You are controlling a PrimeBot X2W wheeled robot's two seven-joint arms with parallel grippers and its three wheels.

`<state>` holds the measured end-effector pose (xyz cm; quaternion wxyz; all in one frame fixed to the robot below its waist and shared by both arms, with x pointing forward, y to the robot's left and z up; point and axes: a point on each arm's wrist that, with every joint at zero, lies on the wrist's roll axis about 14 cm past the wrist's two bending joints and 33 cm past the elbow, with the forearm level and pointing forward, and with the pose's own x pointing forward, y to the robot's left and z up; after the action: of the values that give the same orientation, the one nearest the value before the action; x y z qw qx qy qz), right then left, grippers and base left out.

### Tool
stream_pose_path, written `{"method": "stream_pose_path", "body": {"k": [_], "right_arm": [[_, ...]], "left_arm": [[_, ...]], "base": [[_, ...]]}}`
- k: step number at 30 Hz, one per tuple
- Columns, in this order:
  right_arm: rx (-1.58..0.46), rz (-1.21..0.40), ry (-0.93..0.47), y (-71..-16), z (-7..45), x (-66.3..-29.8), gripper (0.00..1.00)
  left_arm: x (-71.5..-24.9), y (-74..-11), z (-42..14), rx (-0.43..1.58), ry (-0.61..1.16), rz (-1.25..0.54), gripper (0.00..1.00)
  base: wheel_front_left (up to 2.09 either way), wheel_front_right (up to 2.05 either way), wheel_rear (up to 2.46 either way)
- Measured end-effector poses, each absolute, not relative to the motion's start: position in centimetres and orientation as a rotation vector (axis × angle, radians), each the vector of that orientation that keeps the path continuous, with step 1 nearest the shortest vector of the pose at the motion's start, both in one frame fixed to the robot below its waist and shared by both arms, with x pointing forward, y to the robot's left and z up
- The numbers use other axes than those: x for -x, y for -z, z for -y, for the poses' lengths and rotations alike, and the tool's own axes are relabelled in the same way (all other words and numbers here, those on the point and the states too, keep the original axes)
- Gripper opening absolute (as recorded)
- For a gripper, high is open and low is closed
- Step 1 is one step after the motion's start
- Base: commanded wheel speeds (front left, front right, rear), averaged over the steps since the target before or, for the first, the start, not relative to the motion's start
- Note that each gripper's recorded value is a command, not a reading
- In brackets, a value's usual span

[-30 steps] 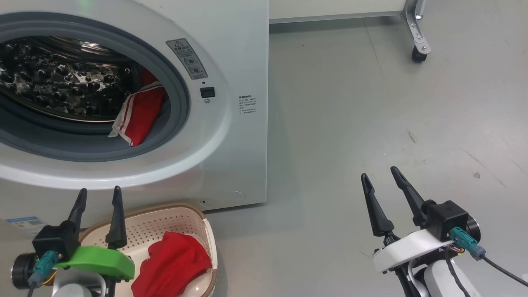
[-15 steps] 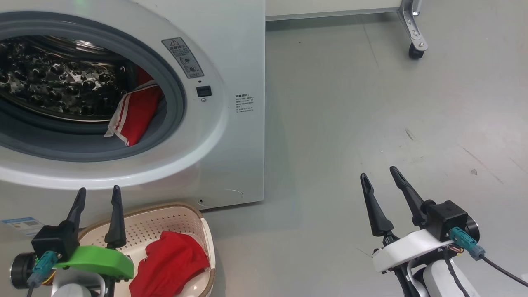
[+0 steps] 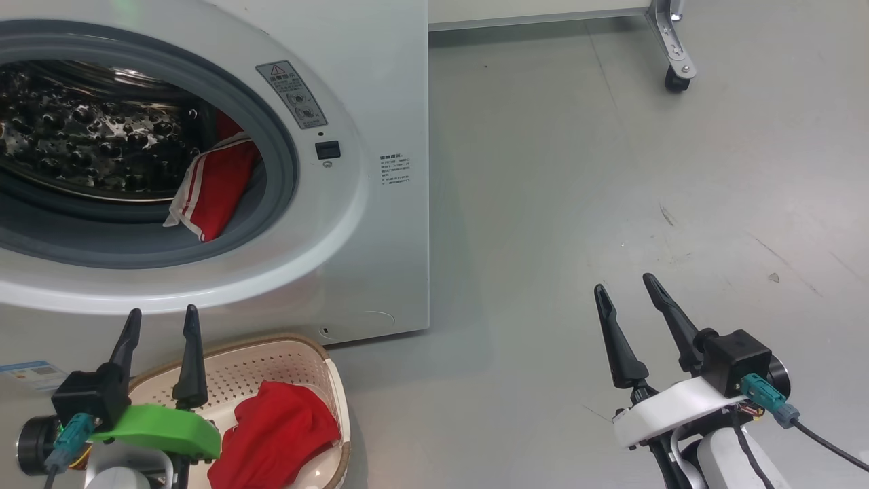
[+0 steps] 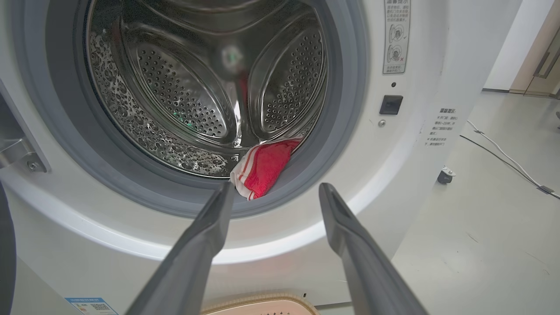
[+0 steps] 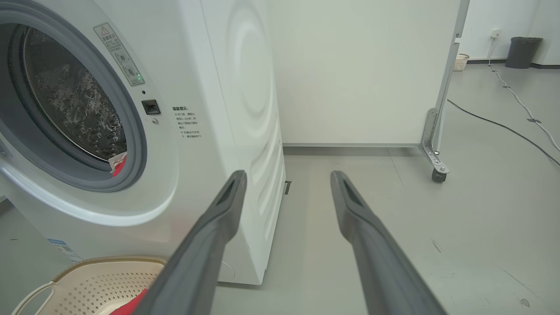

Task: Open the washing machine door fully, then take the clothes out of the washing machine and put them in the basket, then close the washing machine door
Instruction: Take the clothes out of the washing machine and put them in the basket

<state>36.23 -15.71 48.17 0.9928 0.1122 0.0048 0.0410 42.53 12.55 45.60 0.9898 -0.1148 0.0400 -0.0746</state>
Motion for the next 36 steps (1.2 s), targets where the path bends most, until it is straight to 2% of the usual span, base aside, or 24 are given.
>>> {"method": "stream_pose_path", "body": {"k": [26,36], "right_arm": [[-0.229,-0.037,-0.072,-47.3,15.8,-36.3,1.0],[-0.221,-0.112,-0.065,-44.8,15.7,-37.1,1.0]], "left_arm": [[-43.4,-44.3,-12.7,0.222,0.144,-0.107,1.0],[-48.1,-43.5,-13.6,0.189,0.155,-0.124,1.0]], "base": [[0.0,0.0,0.0],[0.0,0.0,0.0]]}}
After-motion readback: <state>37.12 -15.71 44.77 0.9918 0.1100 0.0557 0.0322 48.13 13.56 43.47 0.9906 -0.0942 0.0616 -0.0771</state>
